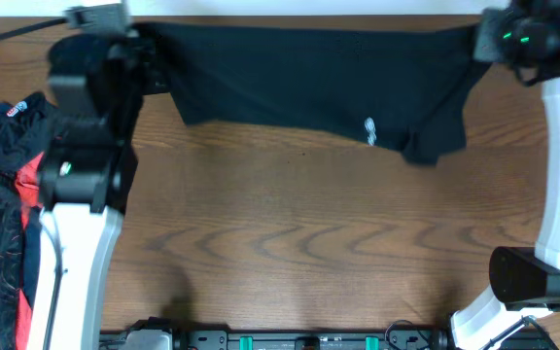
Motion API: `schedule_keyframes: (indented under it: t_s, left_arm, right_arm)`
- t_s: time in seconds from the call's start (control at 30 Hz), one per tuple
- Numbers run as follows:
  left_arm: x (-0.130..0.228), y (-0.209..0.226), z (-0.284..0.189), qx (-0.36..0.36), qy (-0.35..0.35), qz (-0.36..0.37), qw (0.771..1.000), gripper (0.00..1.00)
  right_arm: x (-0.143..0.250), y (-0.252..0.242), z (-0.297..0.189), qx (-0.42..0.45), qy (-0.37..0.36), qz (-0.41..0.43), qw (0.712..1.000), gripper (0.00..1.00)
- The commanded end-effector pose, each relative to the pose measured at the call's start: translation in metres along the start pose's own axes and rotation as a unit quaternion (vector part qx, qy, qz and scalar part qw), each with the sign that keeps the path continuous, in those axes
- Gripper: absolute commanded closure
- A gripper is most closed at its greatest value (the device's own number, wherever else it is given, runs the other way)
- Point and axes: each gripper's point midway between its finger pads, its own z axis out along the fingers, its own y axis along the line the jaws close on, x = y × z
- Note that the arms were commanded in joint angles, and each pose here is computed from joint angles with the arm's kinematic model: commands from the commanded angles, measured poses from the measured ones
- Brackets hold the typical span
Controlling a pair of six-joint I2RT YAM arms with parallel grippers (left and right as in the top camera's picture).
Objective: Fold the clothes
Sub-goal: 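Lift the shirt with both grippers toward the far edge of the table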
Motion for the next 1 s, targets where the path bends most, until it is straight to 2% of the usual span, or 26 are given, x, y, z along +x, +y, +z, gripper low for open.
schedule_keyframes:
  t_s: [0.0, 0.2, 0.33, 0.57, 0.67, 0.8, 0.9, 0.97]
  left_arm:
    - [-0.04, 0.016, -0.035, -0.046, -0.067, -0.001, 0.997, 0.94]
    - [-0.059, 0.016, -0.074, -0.042, -0.103, 0.0, 0.994, 0.94]
    - [-0.066, 0.013, -0.094, -0.031, -0.118, -0.001, 0.993, 0.94]
    - [-0.069, -0.008, -0.132, 0.038, -0.13, 0.002, 0.991, 0.94]
    - [-0.063, -0.02, -0.144, 0.076, -0.118, 0.003, 0.99, 0.94]
    - [-0.046, -0.032, -0.147, 0.115, -0.083, -0.002, 0.99, 0.94]
    - [-0.024, -0.031, -0.136, 0.112, -0.035, -0.013, 0.993, 0.94]
    - [-0.007, -0.029, -0.125, 0.105, 0.004, -0.015, 0.994, 0.94]
  right_arm:
    - [-0.031, -0.021, -0.037, 0.017, -0.069, 0.016, 0.997, 0.99]
    - [-0.052, -0.028, -0.083, 0.014, -0.129, 0.025, 0.991, 0.99]
    - [-0.049, -0.027, -0.112, 0.005, -0.147, 0.025, 0.989, 0.99]
    - [-0.031, -0.014, -0.17, -0.028, -0.177, 0.037, 0.983, 0.99]
    - [-0.005, -0.007, -0.183, -0.044, -0.151, 0.04, 0.987, 0.98]
    - [0.033, 0.002, -0.174, -0.053, -0.072, 0.042, 0.995, 0.99]
    - [0.049, 0.03, -0.159, -0.109, -0.018, 0.023, 0.994, 0.99]
    - [0.058, 0.036, -0.142, -0.114, 0.018, 0.028, 0.993, 0.99]
